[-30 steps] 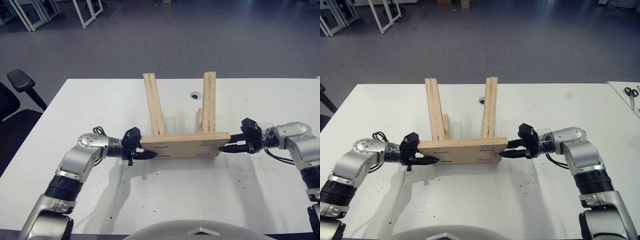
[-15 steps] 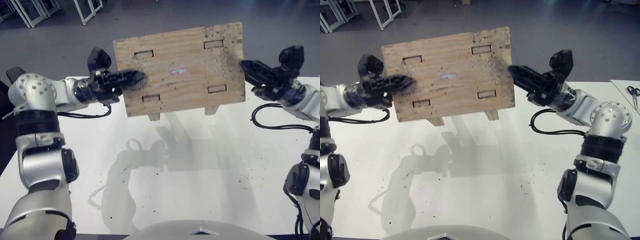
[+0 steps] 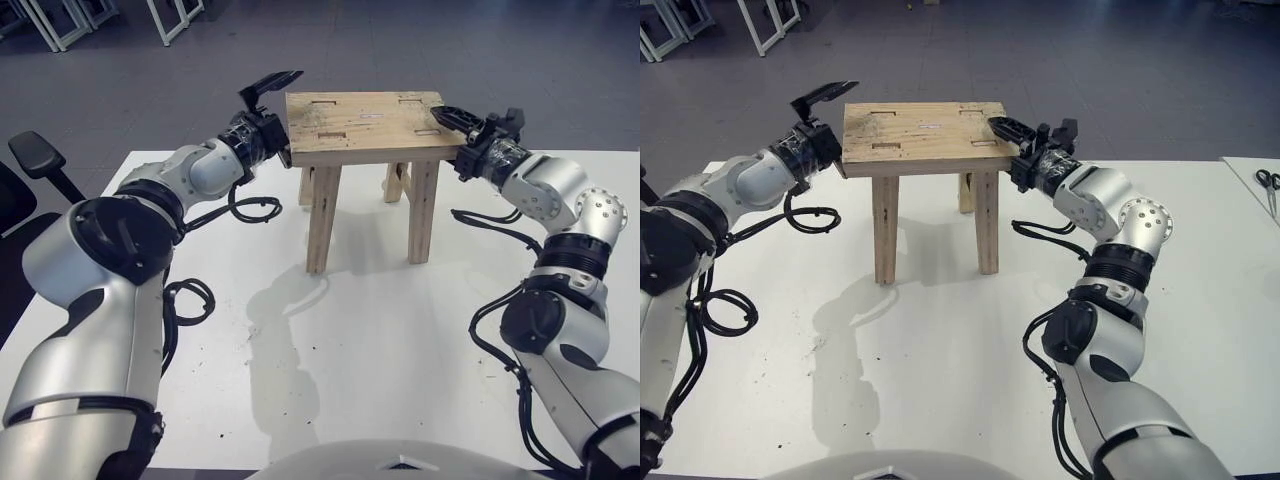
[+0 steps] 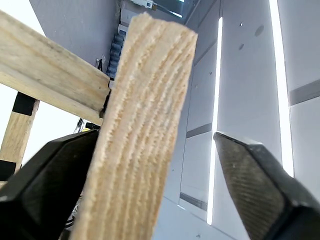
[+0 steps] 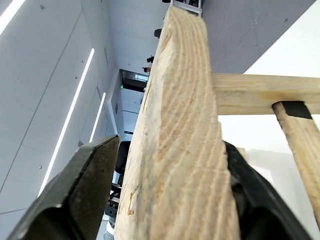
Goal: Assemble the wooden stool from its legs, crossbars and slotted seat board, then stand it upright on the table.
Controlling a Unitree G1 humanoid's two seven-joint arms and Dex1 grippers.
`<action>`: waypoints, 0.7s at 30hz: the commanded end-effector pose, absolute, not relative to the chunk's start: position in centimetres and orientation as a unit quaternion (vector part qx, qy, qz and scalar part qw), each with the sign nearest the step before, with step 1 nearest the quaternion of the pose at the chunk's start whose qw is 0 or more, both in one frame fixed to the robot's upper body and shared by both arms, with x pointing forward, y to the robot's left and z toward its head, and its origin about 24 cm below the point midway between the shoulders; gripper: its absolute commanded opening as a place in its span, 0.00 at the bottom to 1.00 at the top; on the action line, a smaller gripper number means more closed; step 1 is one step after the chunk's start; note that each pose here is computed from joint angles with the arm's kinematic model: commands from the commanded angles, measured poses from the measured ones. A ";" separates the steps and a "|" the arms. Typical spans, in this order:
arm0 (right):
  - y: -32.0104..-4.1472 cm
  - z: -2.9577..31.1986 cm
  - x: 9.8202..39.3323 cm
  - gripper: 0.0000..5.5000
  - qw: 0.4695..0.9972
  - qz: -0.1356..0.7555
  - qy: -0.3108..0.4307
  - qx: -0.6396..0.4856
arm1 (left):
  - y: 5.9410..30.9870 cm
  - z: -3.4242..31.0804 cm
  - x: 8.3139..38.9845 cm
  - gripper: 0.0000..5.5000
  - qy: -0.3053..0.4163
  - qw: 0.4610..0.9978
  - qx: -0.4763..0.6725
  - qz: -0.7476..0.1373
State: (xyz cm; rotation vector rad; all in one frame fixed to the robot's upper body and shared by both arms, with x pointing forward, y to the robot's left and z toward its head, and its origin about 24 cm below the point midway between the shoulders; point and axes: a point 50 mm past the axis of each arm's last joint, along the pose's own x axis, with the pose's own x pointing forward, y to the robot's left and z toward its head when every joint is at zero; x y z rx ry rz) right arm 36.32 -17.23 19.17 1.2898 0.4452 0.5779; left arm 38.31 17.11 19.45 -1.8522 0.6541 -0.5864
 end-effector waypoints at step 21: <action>-20.7 27.8 36.3 0.54 0.959 0.120 -0.134 0.218 | 13.1 30.7 38.0 0.91 -0.170 0.929 -0.165 -0.283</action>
